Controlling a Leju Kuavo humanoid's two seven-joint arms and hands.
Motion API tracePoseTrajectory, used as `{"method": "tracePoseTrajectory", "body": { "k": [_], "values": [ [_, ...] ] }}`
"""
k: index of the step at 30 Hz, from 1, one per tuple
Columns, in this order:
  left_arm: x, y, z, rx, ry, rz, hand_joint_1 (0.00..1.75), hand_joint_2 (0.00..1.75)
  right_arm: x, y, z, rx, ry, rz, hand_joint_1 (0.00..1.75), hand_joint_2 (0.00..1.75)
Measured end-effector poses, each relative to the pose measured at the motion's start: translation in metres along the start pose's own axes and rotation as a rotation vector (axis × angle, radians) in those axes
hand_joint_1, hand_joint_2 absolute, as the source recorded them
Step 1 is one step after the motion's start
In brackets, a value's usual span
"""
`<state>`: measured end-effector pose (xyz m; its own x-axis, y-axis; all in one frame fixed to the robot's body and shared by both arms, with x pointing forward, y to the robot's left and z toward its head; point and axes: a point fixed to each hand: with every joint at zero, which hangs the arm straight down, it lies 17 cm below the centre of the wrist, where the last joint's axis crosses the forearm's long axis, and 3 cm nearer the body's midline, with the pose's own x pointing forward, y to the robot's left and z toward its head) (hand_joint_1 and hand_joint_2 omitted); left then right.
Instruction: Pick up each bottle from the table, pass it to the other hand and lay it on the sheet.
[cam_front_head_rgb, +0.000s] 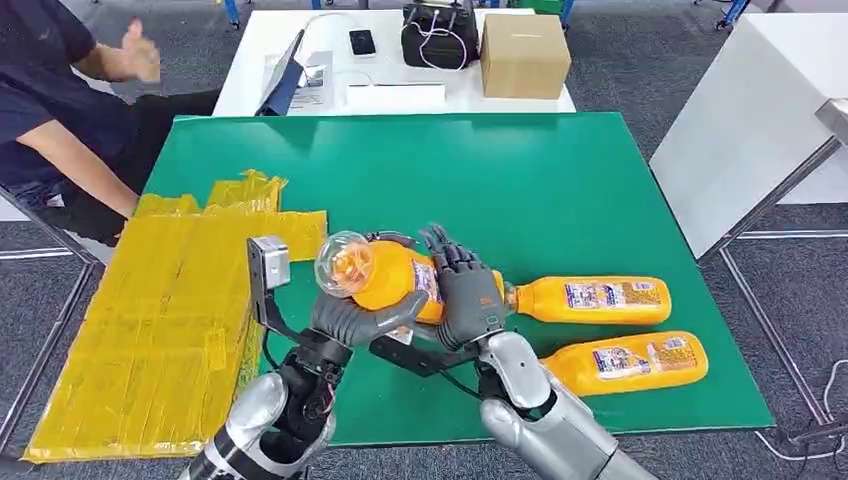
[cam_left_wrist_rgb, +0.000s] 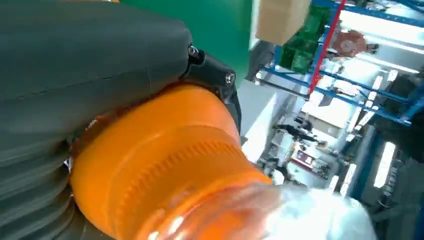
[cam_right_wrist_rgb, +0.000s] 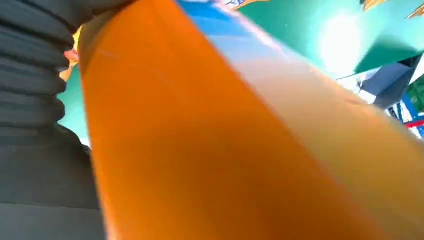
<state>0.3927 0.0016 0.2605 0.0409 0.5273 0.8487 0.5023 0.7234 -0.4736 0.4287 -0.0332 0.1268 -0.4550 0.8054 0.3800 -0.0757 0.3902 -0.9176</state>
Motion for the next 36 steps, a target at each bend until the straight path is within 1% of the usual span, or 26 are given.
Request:
{"method": "tracePoseTrajectory", "body": {
  "k": [6,8,9,12,16,17,19,24,26,28,29,31,33,34,36],
  "values": [
    [0.036,0.001,0.005,0.007,-0.112,-0.038,1.75,1.75,-0.006,-0.008,0.014,-0.032,0.002,0.006,0.00,0.00],
    [0.050,0.003,0.008,0.020,-0.174,-0.075,1.75,1.75,-0.012,-0.013,0.022,-0.049,0.009,0.010,0.00,0.00],
    [0.063,0.007,0.009,0.036,-0.222,-0.107,1.75,1.75,-0.018,-0.018,0.029,-0.067,0.016,0.013,0.00,0.00],
    [0.101,0.027,0.015,0.106,-0.357,-0.212,1.75,1.75,-0.034,-0.037,0.059,-0.140,0.047,-0.038,0.00,0.00],
    [0.134,0.053,0.029,0.196,-0.478,-0.386,1.75,1.75,-0.044,-0.085,0.111,-0.304,0.060,-0.232,0.00,0.00],
    [0.138,0.058,0.033,0.212,-0.499,-0.417,1.75,1.75,-0.046,-0.097,0.122,-0.336,0.066,-0.270,0.00,0.00],
    [0.140,0.067,0.037,0.236,-0.510,-0.439,1.75,1.75,-0.050,-0.117,0.138,-0.384,0.076,-0.293,0.00,0.00],
    [0.143,0.075,0.042,0.265,-0.521,-0.470,1.75,1.75,-0.053,-0.143,0.153,-0.449,0.078,-0.314,0.00,0.00],
    [0.147,0.076,0.045,0.293,-0.553,-0.573,1.75,1.75,-0.051,-0.156,0.161,-0.493,0.049,-0.413,0.00,0.00],
    [0.152,0.073,0.048,0.321,-0.594,-0.763,1.75,1.75,-0.048,-0.175,0.172,-0.550,0.005,-0.539,0.00,0.00],
    [0.151,0.070,0.048,0.326,-0.606,-0.894,1.75,1.75,-0.048,-0.187,0.177,-0.575,-0.023,-0.602,0.00,0.00],
    [0.141,0.069,0.045,0.326,-0.589,-1.116,1.75,1.75,-0.049,-0.202,0.185,-0.596,-0.062,-0.691,0.00,0.00],
    [0.121,0.071,0.035,0.297,-0.518,-1.327,1.75,1.75,-0.053,-0.211,0.188,-0.587,-0.080,-0.743,0.00,0.00],
    [0.108,0.077,0.028,0.279,-0.461,-1.432,1.75,1.75,-0.056,-0.213,0.188,-0.569,-0.084,-0.755,0.00,0.00],
    [0.080,0.098,0.016,0.246,-0.317,-1.603,1.75,1.75,-0.065,-0.218,0.191,-0.554,-0.073,-0.736,0.00,0.00]
  ]
}}
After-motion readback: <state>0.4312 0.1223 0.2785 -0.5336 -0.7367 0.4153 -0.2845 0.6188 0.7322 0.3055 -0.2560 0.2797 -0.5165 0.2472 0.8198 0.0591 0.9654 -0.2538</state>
